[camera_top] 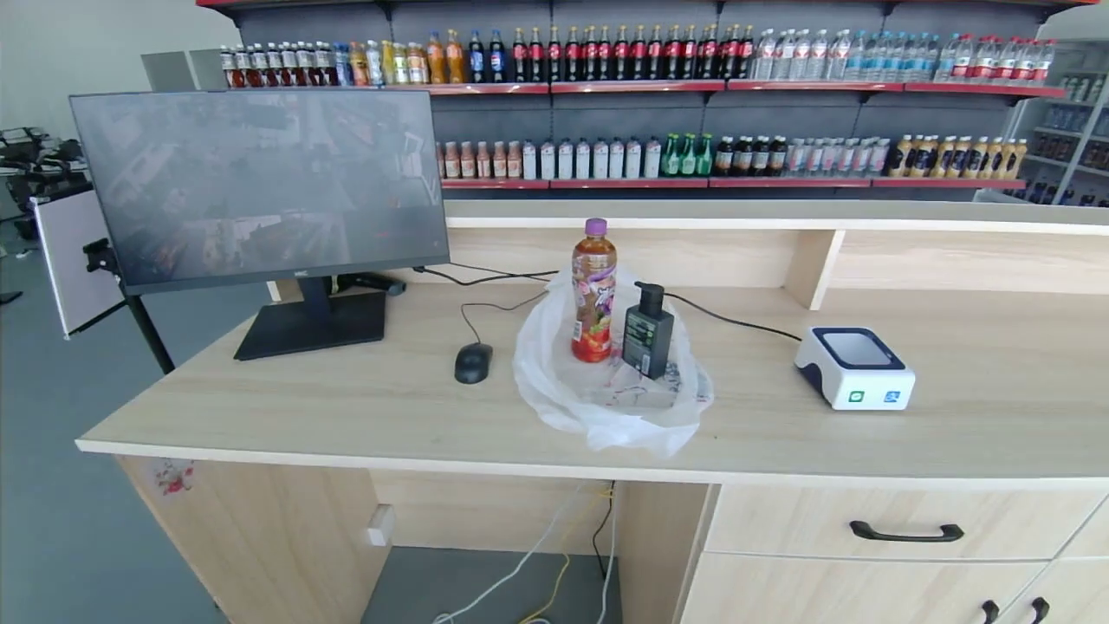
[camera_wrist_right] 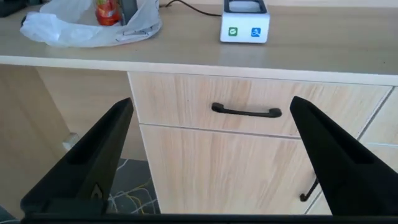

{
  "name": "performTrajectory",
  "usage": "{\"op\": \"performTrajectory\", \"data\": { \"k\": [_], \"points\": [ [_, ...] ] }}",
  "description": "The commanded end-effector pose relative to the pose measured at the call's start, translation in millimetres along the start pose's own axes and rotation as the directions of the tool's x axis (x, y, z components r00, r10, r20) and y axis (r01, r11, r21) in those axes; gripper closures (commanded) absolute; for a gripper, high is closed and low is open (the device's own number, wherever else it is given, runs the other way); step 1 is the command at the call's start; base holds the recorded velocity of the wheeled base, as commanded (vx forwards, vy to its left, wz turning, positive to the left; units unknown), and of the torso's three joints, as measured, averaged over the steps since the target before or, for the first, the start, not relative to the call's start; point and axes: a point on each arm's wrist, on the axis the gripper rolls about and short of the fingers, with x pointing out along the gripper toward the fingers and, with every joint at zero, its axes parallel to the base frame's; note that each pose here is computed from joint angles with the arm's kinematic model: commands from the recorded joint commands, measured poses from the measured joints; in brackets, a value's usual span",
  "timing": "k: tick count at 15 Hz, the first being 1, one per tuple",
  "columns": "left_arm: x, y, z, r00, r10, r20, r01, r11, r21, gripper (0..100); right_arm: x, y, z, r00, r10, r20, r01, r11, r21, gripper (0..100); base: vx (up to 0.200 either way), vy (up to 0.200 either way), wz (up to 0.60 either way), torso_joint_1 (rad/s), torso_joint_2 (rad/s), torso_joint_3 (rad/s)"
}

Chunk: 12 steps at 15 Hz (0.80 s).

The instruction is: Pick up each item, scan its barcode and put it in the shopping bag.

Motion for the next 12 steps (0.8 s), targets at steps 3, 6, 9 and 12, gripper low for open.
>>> {"op": "performTrajectory", "data": {
  "k": [3, 6, 9, 12],
  "points": [
    [0.0, 0.0, 0.1, 1.0, -0.003, 0.001, 0.003, 1.0, 0.003, 100, 0.2, 0.0, -0.2, 1.0, 0.001, -0.003, -0.001, 1.0, 0.001, 0, 0.0, -0.133, 0.0, 0.005, 0.0, 0.0],
    [0.0, 0.0, 0.1, 1.0, -0.003, 0.001, 0.003, 1.0, 0.003, 100, 0.2, 0.0, -0.2, 1.0, 0.001, -0.003, -0.001, 1.0, 0.001, 0, 0.0, -0.2, 0.0, 0.002, 0.0, -0.001],
    [0.0, -0.1, 0.1, 1.0, -0.002, 0.001, 0.002, 1.0, 0.001, 100, 0.2, 0.0, -0.2, 1.0, 0.001, -0.003, -0.001, 1.0, -0.001, 0, 0.0, -0.2, 0.0, 0.001, 0.0, -0.001],
    [0.0, 0.0, -0.1, 1.0, 0.0, 0.0, 0.0, 1.0, 0.001, 100, 0.2, 0.0, -0.2, 1.0, 0.001, -0.003, -0.001, 1.0, -0.004, 0, 0.0, -0.2, 0.0, -0.001, 0.0, 0.005]
  ]
}}
